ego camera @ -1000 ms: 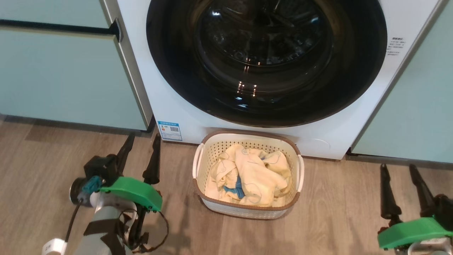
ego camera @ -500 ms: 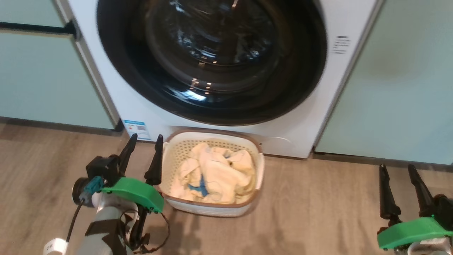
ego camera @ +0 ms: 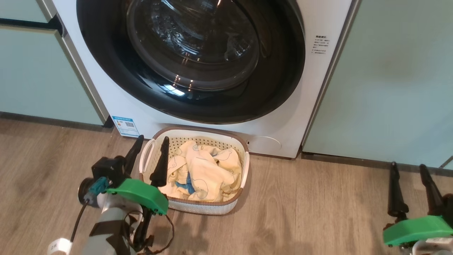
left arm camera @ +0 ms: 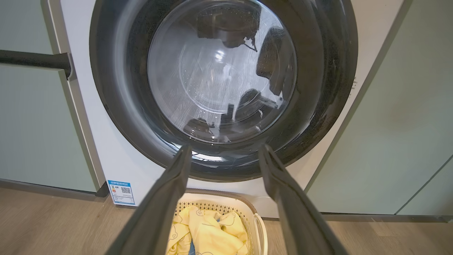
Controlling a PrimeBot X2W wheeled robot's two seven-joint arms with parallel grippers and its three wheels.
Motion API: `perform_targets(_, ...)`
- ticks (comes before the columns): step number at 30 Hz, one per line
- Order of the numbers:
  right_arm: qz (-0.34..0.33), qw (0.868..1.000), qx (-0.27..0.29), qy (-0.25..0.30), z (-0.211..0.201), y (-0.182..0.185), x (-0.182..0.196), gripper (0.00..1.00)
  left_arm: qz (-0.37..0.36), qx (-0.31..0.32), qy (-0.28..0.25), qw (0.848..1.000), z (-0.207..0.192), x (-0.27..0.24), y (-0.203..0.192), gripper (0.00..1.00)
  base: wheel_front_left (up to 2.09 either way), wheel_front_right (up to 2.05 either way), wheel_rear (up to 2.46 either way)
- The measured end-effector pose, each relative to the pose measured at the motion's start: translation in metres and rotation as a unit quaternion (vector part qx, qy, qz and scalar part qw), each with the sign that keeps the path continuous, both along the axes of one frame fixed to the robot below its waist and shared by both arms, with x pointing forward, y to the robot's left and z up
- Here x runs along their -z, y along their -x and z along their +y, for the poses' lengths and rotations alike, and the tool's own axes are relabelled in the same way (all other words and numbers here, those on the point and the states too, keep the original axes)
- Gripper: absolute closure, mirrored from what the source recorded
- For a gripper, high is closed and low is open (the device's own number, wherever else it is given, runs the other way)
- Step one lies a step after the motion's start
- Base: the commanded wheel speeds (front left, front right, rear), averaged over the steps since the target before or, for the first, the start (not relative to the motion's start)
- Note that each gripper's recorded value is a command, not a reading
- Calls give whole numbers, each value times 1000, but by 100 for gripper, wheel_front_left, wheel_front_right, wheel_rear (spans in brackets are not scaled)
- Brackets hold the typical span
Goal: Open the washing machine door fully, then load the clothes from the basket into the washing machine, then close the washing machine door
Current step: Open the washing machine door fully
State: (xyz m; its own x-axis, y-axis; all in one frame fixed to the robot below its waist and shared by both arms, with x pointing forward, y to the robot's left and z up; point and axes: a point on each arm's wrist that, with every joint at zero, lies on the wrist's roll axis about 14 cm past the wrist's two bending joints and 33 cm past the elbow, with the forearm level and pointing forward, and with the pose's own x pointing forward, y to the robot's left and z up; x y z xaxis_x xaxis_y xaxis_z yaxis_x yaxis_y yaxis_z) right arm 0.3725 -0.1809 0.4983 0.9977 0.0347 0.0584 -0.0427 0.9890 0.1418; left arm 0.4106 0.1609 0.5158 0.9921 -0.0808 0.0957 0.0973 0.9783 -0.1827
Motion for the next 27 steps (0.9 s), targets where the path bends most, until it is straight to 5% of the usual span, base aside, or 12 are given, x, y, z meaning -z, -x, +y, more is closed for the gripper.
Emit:
perform_targets(9,-6,1000,0,0,0,-1,-4,0,3,1,0,1000,0,2,0,0,2,2,-3)
perform_targets(11,-6,1000,0,0,0,-1,-4,9,3,0,0,1000,1,2,0,0,0,0,0)
perform_targets(15,-6,1000,-1,0,0,-1,-4,68,3,-3,1,1000,3,2,0,0,0,0,0)
perform_targets(16,-5,1000,-1,-1,0,-1,-3,94,2,-4,1,1000,4,2,0,0,0,0,0)
perform_targets(17,-5,1000,0,-4,0,-1,-3,100,2,-6,1,1000,5,2,0,0,0,0,0)
perform_targets(24,3,997,10,-70,-2,-6,3,100,6,-7,5,1000,5,4,0,0,0,0,0)
perform_targets(27,17,990,24,-141,-4,-18,12,100,14,-6,9,1000,4,10,0,0,0,0,0)
